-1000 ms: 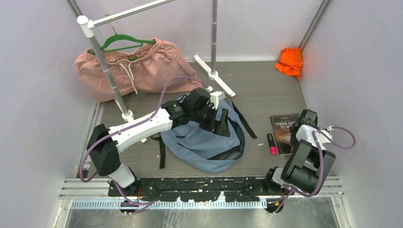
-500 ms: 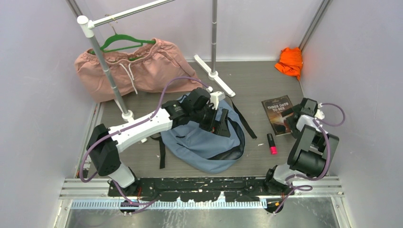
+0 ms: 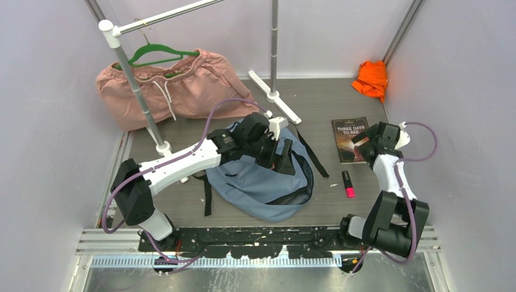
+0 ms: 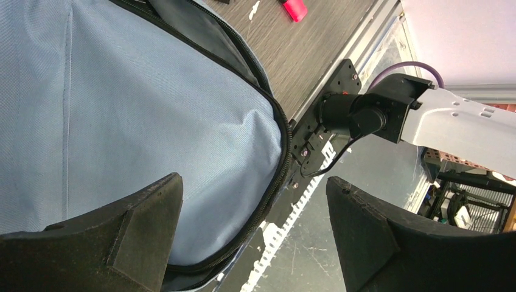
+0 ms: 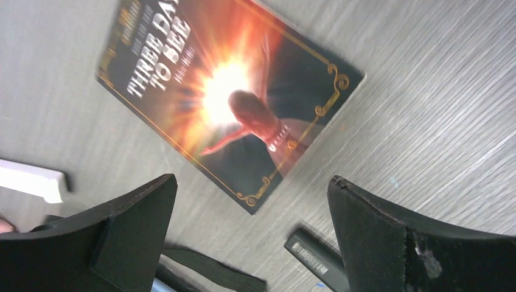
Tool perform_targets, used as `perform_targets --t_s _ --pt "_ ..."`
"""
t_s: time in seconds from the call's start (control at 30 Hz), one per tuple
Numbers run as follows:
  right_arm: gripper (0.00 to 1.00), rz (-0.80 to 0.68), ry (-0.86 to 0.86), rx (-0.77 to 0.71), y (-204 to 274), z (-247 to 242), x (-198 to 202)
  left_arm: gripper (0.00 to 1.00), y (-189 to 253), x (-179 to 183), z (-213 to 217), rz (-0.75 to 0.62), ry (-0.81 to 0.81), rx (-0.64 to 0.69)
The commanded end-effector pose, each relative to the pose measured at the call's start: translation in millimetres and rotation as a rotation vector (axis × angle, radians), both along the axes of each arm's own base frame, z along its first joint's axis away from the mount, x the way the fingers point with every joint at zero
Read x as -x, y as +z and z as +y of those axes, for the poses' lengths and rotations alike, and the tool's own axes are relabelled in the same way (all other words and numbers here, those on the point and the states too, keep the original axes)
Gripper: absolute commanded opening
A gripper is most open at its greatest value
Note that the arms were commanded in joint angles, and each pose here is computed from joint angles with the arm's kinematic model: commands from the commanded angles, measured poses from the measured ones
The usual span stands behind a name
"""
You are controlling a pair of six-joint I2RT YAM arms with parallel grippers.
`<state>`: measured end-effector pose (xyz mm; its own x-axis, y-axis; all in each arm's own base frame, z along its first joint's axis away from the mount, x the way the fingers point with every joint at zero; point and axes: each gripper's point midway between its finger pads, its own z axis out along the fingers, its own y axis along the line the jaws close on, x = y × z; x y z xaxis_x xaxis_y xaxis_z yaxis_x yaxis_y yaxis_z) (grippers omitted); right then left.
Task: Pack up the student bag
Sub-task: Move the book to the center of the board.
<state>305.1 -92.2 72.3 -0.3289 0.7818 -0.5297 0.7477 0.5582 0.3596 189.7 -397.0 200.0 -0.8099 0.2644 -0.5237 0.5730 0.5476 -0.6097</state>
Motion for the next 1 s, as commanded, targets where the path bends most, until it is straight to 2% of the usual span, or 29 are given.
perform_targets --t_s 0.0,0.2,0.27,0.37,0.5,0.6,0.77,0.97 --pt "1.0 -0.08 -0.066 0.129 47 -30 -20 0.88 31 -6 -4 -0.081 0.003 0.086" --pt "1.0 -0.017 -0.051 0.103 42 -45 -66 0.88 32 -8 -3 -0.084 0.023 0.09" --pt "1.0 0.01 -0.067 0.108 34 -53 -78 0.88 34 0 -3 -0.073 -0.029 0.094" --pt "1.0 0.034 -0.098 0.141 37 -66 -89 0.87 33 7 -2 -0.049 -0.065 0.079" --pt "1.0 0.049 -0.131 0.191 45 -82 -102 0.88 31 2 3 -0.088 -0.035 0.077" --pt "1.0 0.094 -0.139 0.205 37 -90 -107 0.88 37 9 2 -0.086 -0.082 0.097" --pt "1.0 0.158 -0.075 0.178 11 -88 -121 0.88 31 10 6 -0.084 -0.057 0.106" --pt "1.0 0.158 0.039 0.088 -11 -71 -136 0.88 28 12 7 -0.086 -0.056 0.122"
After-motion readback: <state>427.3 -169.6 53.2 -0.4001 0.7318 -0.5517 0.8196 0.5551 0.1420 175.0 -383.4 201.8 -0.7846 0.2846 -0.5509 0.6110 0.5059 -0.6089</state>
